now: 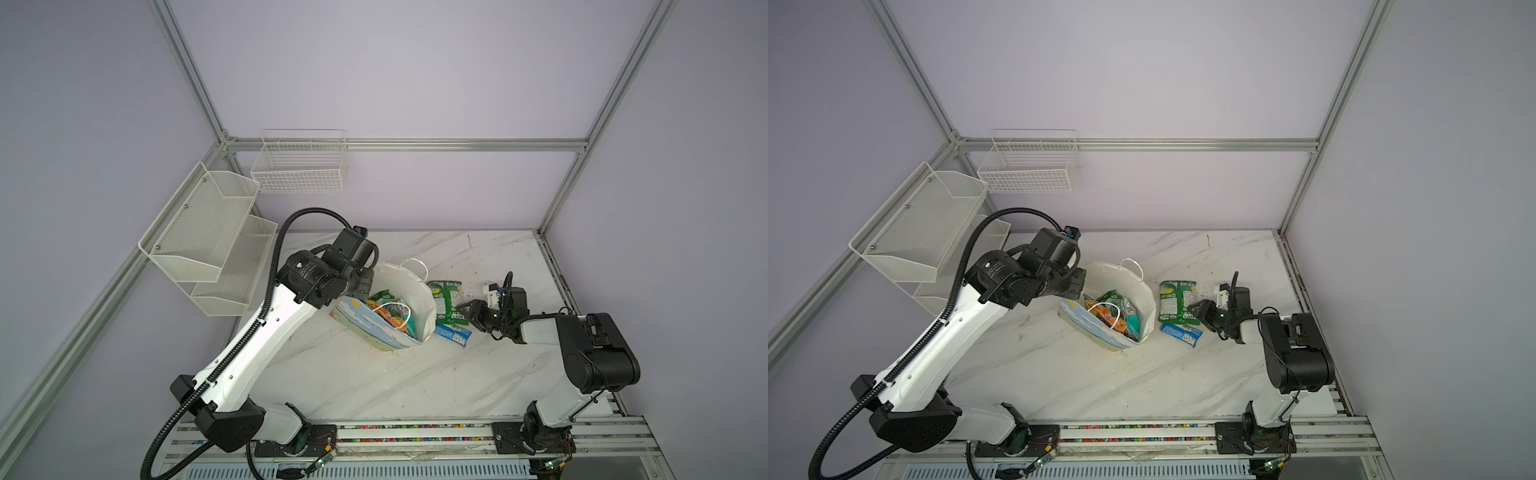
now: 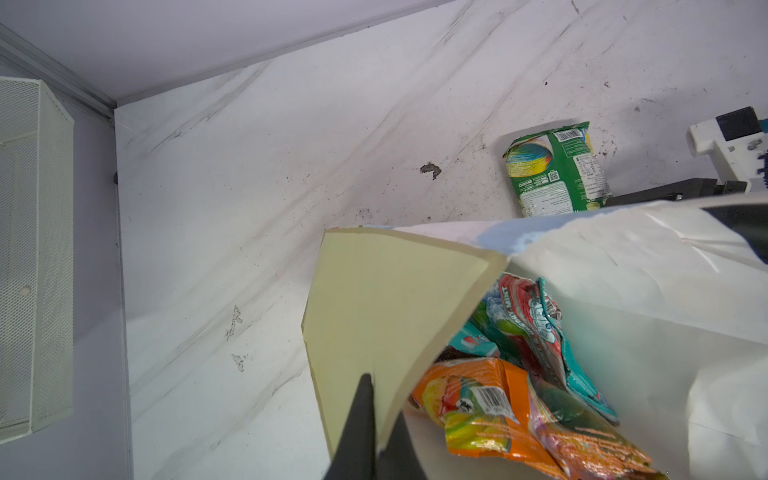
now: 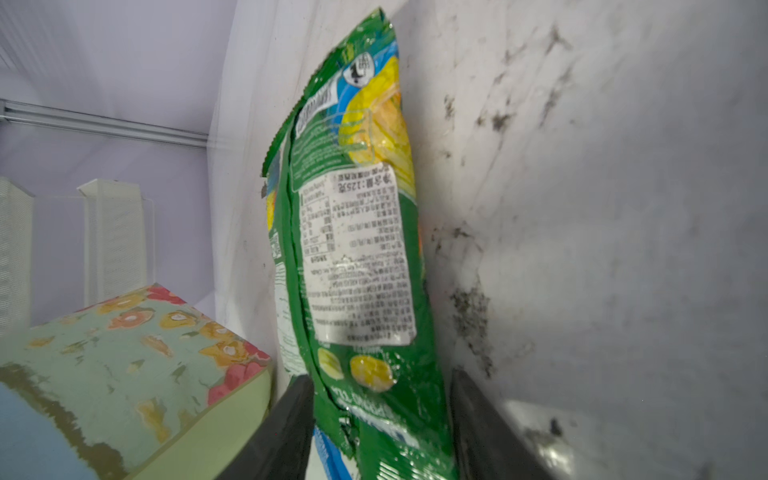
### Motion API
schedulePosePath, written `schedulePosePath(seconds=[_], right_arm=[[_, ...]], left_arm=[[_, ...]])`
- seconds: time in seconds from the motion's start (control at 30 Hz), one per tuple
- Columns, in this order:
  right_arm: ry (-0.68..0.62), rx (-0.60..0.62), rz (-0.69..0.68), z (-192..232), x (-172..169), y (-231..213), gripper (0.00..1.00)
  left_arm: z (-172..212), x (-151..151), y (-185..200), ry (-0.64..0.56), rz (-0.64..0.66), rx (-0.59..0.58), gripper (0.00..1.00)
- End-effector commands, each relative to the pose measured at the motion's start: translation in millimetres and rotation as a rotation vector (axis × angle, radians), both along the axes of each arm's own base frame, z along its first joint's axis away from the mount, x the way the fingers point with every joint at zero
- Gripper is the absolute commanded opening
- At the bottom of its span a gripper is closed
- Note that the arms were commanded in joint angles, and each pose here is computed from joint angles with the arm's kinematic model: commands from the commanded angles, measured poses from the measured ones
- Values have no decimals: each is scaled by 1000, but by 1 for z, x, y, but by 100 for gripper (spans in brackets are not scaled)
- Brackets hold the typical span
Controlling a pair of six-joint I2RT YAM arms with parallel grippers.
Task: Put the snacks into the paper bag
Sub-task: 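Close the right gripper on the green Spring Tea packet's edge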
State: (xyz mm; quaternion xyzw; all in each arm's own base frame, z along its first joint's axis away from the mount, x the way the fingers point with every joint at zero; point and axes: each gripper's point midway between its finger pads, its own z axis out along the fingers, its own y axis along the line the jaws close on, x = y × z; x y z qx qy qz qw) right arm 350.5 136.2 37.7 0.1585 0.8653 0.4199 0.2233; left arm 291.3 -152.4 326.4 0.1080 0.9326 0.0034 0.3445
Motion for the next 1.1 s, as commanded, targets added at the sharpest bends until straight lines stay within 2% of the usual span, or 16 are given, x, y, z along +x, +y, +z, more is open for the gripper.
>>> schedulePosePath(seconds=[0.0,0.17,0.43,1.07], right_arm=[[165,-33,-27,-37,-28,-7,43],[163,-40,-29,-36,-28,-8,17],[152,-47,-31,-29,-27,-9,0],[33,-70,-31,33,-19,-12,0]], left_arm=[[32,7,1,-102,26,-58,0],[31,7,0,-100,26,-55,0],[32,6,1,-105,26,-55,0],[32,6,0,-102,24,-63,0]])
